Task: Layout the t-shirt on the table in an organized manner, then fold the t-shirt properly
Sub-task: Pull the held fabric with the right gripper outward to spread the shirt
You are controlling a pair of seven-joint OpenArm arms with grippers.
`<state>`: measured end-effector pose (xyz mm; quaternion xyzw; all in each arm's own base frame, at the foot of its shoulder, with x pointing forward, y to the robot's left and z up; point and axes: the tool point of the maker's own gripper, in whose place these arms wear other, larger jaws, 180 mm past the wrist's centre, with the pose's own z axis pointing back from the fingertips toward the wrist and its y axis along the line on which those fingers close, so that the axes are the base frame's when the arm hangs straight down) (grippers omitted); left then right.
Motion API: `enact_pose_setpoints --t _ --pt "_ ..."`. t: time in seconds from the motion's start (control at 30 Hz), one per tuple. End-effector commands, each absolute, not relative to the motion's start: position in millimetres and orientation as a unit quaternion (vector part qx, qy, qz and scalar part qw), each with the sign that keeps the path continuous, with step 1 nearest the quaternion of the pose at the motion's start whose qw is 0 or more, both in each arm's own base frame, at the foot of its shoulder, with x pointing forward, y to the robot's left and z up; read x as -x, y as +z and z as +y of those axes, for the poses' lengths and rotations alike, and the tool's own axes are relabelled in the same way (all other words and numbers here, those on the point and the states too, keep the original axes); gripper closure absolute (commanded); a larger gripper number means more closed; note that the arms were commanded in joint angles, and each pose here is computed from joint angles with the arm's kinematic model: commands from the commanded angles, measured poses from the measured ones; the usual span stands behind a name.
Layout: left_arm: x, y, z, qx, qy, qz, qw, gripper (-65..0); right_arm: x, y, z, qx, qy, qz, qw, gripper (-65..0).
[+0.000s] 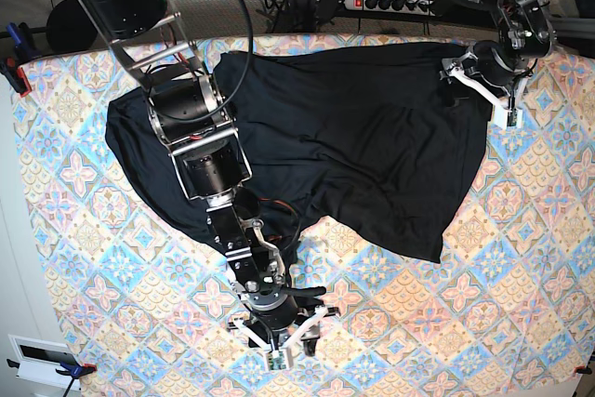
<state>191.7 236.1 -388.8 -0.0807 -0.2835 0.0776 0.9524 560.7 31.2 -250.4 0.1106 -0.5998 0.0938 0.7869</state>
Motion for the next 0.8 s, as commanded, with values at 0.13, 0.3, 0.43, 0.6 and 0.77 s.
enact_pose_setpoints --t 0.13,0.3,0.43,0.6,0.77 --pt "-196.3 -383.0 233.6 0.084 0.079 -0.299 0.947 -45.0 -558.0 -218.4 57.2 -0.123 0.129 -0.632 0.754 -36.9" --pt "-196.4 -382.9 233.3 0.085 0.078 -0.299 0.947 -45.0 -541.3 -217.4 64.7 -0.135 0.138 -0.603 0.774 -39.5" --pt "-190.2 -385.6 233.6 0.086 0.079 -0.292 0.949 -45.0 -543.8 -252.3 8.1 -0.081 0.159 -0.548 0.817 -39.5" --pt "-190.3 -385.9 232.6 0.087 0.079 -0.292 0.949 -45.0 -527.0 -286.0 -37.3 -0.069 0.273 -0.470 0.837 -39.4" --pt "-189.7 -386.2 232.6 0.087 0.079 -0.291 0.949 -45.0 -525.3 -291.4 -98.0 -0.040 0.282 -0.448 0.847 -39.4"
